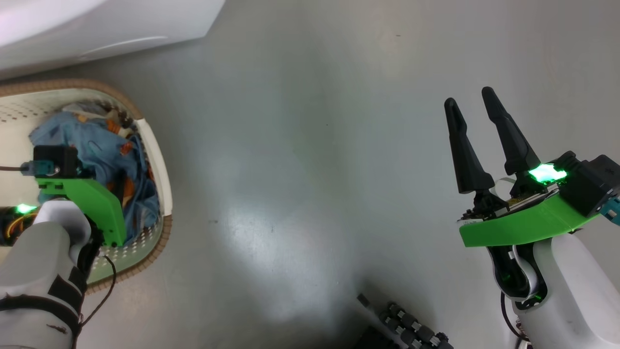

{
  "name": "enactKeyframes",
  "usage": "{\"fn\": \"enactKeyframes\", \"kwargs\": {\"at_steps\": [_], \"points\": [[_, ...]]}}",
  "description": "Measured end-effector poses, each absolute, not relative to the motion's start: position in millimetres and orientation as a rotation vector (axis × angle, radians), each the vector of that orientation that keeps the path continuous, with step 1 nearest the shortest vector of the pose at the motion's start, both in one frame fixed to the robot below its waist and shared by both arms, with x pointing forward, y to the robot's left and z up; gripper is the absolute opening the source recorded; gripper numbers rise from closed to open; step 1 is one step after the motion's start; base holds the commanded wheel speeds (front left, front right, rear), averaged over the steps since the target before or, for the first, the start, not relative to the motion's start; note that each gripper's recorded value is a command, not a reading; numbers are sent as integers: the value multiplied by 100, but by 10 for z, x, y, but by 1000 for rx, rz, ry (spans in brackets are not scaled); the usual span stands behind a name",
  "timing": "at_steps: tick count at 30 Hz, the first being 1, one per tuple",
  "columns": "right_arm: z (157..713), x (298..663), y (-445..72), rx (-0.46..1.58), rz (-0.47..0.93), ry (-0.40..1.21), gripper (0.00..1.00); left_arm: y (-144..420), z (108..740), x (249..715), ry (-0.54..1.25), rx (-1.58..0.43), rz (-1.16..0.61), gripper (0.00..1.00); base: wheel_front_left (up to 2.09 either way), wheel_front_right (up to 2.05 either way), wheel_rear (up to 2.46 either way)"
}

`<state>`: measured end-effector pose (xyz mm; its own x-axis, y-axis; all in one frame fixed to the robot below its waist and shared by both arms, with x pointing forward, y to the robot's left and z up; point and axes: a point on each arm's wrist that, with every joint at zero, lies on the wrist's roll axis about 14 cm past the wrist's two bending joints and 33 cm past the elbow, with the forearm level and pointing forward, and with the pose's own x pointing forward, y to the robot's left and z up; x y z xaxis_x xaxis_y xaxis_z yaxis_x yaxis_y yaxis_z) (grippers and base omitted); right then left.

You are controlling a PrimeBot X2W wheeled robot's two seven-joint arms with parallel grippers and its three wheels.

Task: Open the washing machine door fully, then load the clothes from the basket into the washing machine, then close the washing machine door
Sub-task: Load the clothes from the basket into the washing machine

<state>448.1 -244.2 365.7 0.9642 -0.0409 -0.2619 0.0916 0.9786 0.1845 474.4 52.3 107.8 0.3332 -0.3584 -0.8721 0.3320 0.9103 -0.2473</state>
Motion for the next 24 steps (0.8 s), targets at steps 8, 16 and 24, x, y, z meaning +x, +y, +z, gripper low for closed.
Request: {"fn": "enactKeyframes", "kwargs": {"at_steps": [8,16,24], "points": [[3730,4487,-2468,194,-72,242,100,481,1148,4758,1143,-59,-435,0,0,0,0],[3965,4538,-2447,199,-54,178,100,504,1512,4953,998,-151,-362,0,0,0,0],[4244,4442,-2443,208,-47,120,100,742,1927,4929,869,-183,-283,0,0,0,0]]}}
